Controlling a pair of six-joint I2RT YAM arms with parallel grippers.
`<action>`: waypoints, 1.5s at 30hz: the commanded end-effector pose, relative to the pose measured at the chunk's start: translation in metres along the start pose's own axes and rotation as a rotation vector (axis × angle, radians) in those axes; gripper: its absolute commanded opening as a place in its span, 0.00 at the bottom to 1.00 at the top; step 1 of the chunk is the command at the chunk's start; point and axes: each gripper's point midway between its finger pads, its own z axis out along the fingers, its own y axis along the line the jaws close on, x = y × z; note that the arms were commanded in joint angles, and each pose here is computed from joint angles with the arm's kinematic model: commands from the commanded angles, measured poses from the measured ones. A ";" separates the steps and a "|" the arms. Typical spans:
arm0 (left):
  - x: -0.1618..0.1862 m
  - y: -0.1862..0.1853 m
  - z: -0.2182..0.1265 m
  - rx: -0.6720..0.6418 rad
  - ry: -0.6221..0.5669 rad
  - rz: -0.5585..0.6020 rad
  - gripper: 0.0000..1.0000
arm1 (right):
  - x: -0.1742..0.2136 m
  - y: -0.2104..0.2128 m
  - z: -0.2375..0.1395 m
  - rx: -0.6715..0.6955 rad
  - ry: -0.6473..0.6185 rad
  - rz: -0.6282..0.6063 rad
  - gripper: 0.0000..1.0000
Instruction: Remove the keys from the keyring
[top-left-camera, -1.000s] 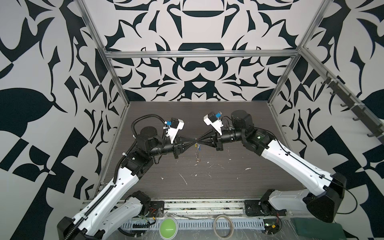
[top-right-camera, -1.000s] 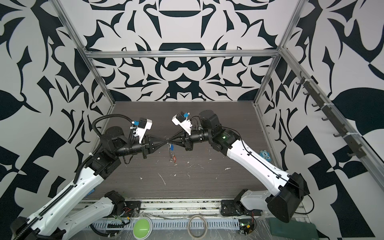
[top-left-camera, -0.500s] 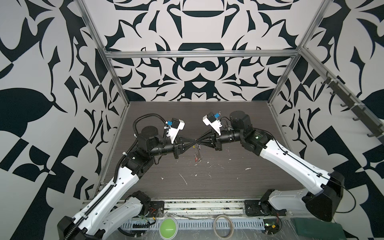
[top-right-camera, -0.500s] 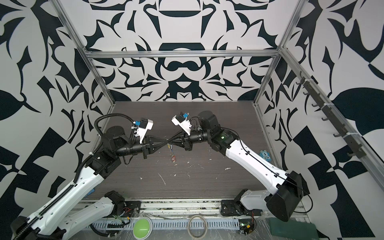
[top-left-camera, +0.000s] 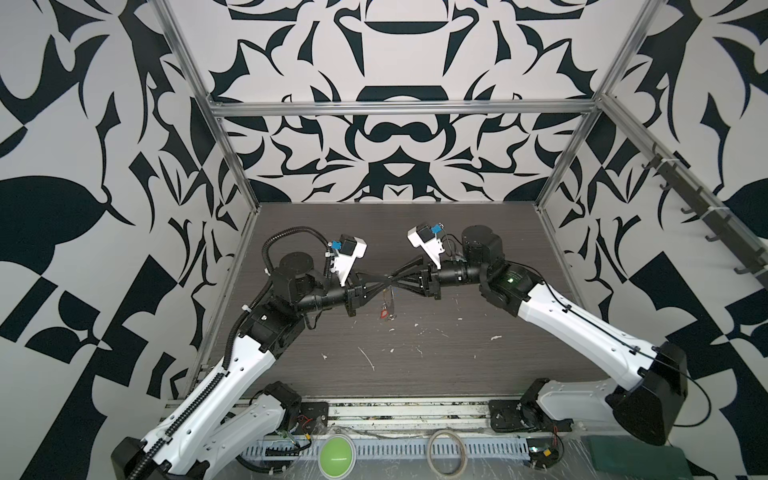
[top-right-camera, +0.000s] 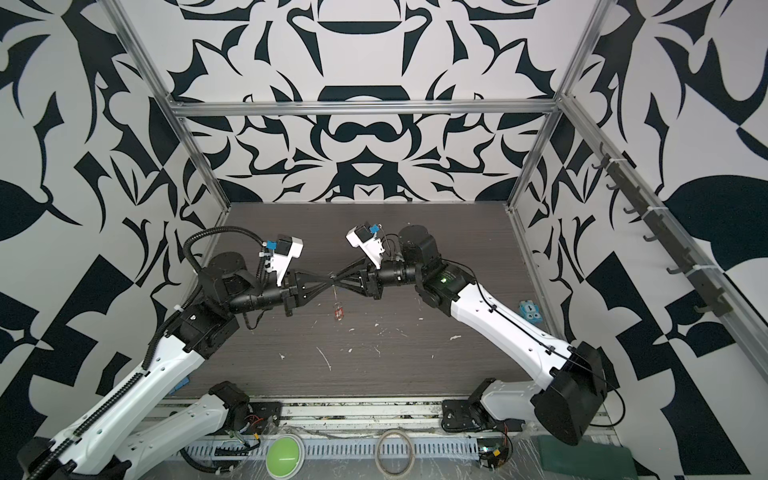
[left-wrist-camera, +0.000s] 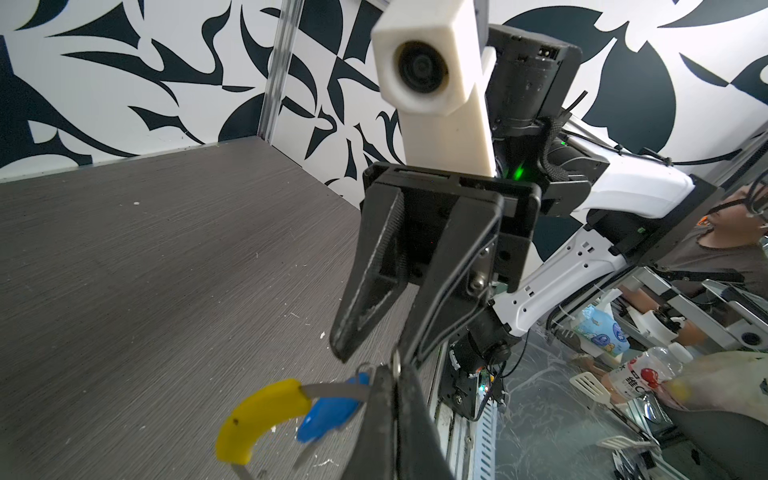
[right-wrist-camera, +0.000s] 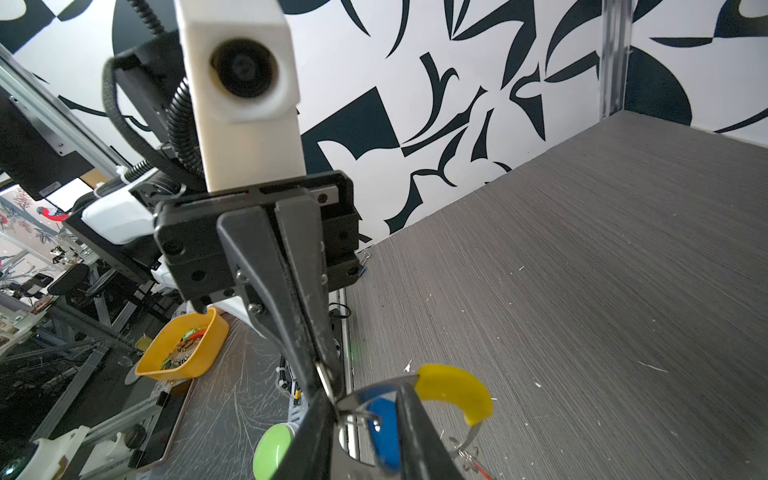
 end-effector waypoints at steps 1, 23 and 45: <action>-0.014 -0.031 0.001 0.116 -0.018 0.061 0.00 | -0.018 0.024 0.006 -0.064 -0.063 -0.081 0.30; -0.011 -0.028 0.002 0.108 -0.010 0.052 0.00 | -0.020 0.028 -0.003 -0.030 -0.082 -0.113 0.34; -0.008 -0.018 0.004 0.068 -0.002 0.032 0.00 | -0.030 0.035 -0.010 -0.018 -0.119 -0.136 0.39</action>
